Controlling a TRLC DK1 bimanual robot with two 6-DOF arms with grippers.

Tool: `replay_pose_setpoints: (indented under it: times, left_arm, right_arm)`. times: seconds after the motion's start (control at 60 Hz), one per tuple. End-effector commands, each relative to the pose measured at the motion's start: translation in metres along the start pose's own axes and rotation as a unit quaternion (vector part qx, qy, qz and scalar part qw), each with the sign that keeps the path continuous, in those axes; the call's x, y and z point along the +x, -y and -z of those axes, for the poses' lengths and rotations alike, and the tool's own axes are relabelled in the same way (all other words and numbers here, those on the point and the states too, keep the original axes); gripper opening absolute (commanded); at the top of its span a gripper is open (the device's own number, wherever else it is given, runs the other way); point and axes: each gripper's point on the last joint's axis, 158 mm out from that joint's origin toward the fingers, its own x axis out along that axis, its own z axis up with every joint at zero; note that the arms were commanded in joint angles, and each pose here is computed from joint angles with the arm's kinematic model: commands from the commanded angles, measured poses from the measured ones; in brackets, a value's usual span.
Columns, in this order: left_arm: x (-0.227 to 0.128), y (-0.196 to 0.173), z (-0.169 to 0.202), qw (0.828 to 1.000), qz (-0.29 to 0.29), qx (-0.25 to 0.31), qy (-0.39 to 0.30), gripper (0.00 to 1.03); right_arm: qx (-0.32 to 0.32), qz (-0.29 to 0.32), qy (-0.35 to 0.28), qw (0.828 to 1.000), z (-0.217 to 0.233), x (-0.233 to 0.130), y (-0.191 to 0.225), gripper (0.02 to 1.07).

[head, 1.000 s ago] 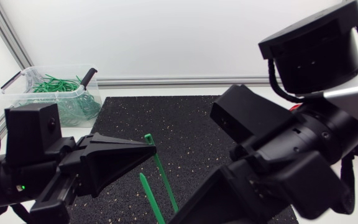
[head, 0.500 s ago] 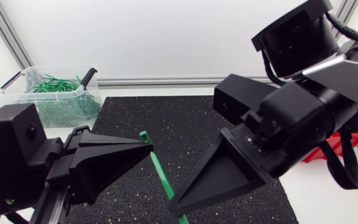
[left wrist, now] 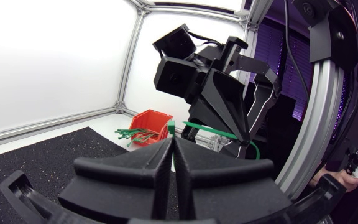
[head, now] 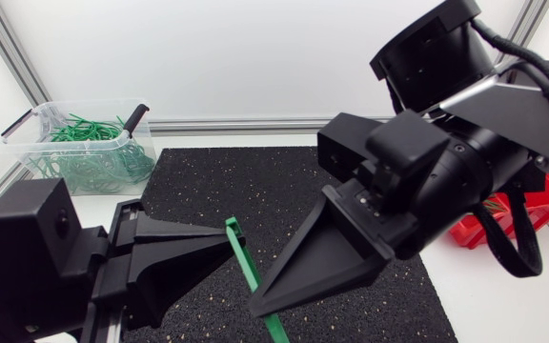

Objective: Take a green cable tie from the red box, thread the tail through the head to close it, then place it in the transparent bin on the left.

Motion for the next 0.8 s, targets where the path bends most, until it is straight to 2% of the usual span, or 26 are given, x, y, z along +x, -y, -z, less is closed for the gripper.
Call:
replay_pose_setpoints:
  times: [0.0, 0.533, 0.783]
  left_arm:
    - [0.000, 0.000, 0.001, 1.000, 0.000, 0.007, -0.001, 0.04]
    - [-0.002, -0.002, -0.012, 1.000, -0.007, 0.002, 0.010, 0.04]
    - [-0.001, -0.005, -0.031, 0.998, -0.008, -0.061, 0.023, 0.04]
  right_arm:
    - [0.025, -0.001, -0.005, 1.000, -0.001, 0.001, 0.002, 0.08]
    - [0.035, 0.001, -0.002, 0.999, -0.001, -0.001, 0.011, 0.08]
    - [0.020, -0.004, 0.003, 1.000, -0.004, -0.005, -0.012, 0.08]
